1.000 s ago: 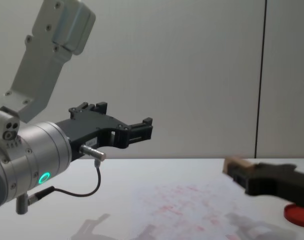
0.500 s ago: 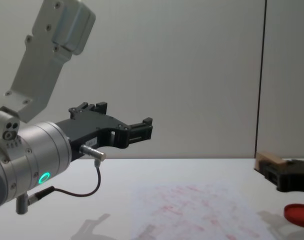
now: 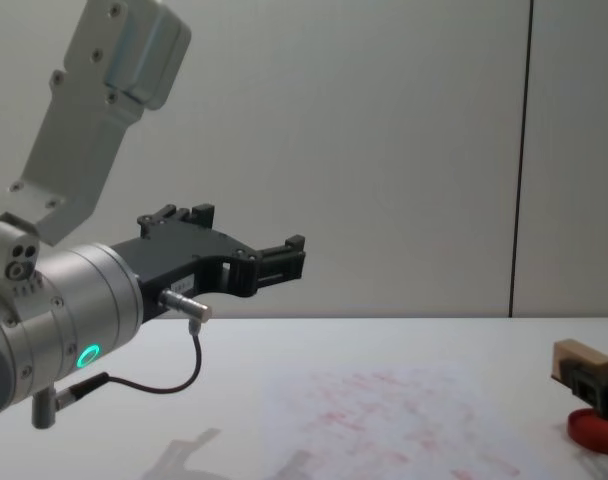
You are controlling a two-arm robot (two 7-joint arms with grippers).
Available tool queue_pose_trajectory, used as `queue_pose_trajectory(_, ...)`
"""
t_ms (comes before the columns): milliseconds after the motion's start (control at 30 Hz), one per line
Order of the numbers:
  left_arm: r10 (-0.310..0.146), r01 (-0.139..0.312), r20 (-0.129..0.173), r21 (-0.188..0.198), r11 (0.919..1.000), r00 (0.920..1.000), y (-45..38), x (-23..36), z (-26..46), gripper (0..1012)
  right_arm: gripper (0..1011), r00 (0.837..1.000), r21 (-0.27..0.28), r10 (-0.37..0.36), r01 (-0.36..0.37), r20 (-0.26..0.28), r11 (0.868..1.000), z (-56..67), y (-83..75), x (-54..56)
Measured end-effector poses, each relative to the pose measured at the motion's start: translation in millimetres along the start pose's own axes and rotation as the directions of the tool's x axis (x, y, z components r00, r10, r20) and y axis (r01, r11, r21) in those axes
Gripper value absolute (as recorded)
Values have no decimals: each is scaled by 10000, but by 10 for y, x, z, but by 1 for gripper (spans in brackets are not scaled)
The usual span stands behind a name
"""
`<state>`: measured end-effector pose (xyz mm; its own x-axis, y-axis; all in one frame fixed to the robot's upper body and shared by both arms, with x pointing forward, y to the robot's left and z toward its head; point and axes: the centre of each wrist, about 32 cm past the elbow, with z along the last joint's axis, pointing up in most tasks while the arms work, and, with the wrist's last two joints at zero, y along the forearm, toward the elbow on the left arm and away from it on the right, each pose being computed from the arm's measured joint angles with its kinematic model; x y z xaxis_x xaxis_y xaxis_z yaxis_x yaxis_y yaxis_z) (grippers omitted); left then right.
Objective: Use the one hand to pick up the stamp and affix it onto the A4 paper.
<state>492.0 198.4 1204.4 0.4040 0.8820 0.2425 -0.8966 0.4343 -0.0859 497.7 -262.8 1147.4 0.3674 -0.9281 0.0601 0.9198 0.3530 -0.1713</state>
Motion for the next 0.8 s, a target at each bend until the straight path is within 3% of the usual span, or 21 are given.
queue_pose_trajectory(800,0,0,0,0,10000,10000,0,0,0,993,221,9989,-539,-472,475,59,9974,-84,-15,104)
